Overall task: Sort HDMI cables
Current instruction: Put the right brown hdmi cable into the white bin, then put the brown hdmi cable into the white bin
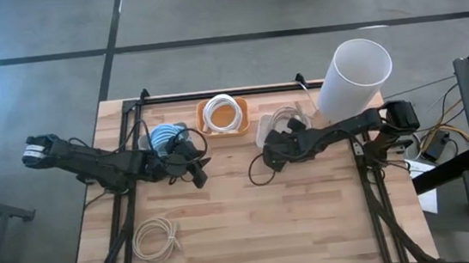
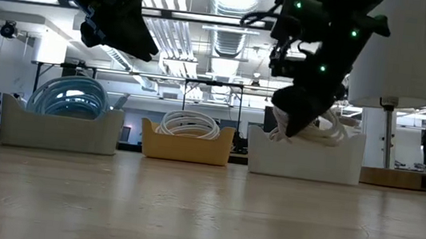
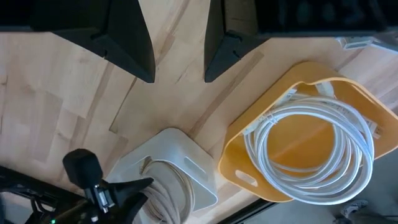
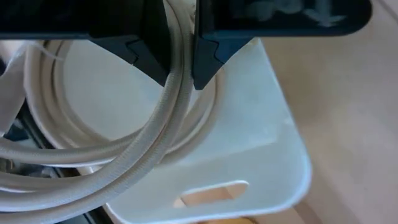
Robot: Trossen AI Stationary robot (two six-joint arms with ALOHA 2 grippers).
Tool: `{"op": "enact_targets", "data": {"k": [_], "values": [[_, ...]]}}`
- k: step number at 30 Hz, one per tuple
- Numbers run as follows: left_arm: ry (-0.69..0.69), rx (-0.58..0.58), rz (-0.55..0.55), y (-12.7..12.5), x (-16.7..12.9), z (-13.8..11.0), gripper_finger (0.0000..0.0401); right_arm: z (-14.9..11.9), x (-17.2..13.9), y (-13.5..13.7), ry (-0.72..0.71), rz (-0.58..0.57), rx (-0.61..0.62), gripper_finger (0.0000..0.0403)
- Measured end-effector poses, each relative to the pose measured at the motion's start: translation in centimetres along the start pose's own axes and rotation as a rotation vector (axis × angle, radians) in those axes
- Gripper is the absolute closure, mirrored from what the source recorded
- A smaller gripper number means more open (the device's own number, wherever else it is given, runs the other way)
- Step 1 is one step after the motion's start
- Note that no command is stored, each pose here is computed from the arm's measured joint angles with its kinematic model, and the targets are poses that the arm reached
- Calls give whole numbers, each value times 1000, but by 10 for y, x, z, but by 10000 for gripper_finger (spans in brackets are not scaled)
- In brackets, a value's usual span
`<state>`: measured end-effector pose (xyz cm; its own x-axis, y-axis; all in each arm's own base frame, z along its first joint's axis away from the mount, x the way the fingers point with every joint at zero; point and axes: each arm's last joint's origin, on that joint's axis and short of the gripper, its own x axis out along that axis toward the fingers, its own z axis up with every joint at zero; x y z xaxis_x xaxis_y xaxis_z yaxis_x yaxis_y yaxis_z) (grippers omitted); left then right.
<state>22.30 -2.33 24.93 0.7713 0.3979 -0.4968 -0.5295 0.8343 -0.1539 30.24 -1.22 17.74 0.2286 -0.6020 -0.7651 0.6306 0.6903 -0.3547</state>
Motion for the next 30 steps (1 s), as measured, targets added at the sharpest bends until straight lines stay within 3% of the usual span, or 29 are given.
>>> {"op": "enact_targets", "data": {"k": [7, 17, 30], "values": [[0, 0, 0, 0, 0, 0, 261, -11, 7, 0, 17, -3, 39, 355], [0, -1, 0, 0, 0, 0, 261, -8, 6, 2, 24, 44, 52, 287], [12, 9, -23, -2, -1, -1, 261, 27, -24, 12, -81, 131, 82, 258]]}}
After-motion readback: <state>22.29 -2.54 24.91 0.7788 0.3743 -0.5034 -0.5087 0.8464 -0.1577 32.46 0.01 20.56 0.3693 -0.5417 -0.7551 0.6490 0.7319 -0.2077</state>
